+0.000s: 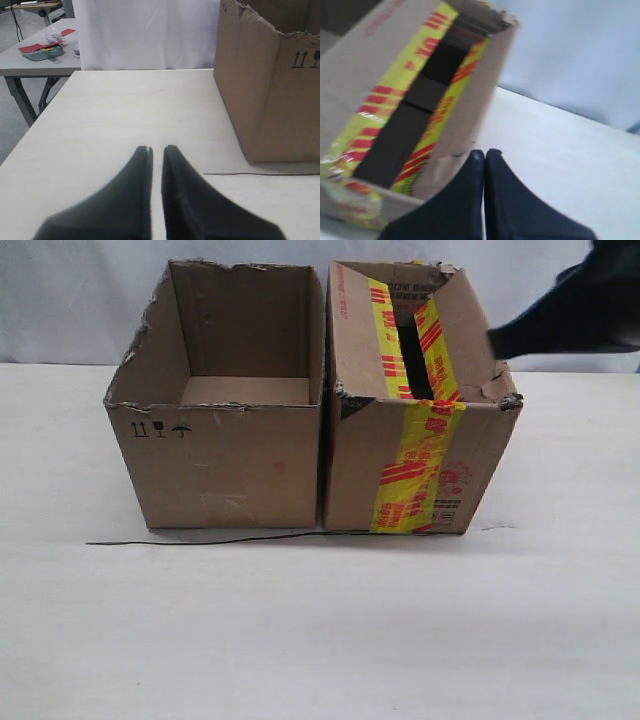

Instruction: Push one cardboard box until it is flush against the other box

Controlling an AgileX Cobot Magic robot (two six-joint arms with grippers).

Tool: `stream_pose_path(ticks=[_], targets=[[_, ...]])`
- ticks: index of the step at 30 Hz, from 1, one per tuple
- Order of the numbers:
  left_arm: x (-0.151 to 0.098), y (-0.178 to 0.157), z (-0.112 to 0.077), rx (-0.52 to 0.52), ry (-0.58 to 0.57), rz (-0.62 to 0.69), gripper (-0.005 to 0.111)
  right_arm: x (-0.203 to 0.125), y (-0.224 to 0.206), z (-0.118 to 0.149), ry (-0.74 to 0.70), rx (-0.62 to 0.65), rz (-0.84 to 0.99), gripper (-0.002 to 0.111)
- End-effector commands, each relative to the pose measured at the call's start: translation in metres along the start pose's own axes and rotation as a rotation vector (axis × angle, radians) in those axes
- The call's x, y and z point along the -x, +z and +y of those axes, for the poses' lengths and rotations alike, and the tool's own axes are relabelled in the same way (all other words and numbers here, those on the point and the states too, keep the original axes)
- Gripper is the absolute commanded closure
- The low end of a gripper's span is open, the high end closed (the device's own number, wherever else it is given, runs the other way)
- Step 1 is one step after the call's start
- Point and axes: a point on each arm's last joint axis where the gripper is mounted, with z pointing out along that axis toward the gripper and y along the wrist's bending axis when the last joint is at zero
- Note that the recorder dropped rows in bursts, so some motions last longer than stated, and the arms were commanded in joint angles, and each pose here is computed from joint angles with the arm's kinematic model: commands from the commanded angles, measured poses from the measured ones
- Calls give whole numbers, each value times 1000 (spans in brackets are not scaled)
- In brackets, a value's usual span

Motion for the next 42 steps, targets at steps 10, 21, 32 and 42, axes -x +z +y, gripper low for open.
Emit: stream_pose_path(ticks=[10,21,32,42], targets=[[1,0,-1,-10,-5,-12,107,-56,131,-122,549,32,252,108],[1,0,-1,-10,-5,-12,107,-74,231,-128,787,446,330,108],[1,0,-1,-10,-5,-12,107,-106,300,-88,1054,863,336,108],[1,0,-1,-10,-5,-12,107,-104,305,-71,1038,927,325,108]])
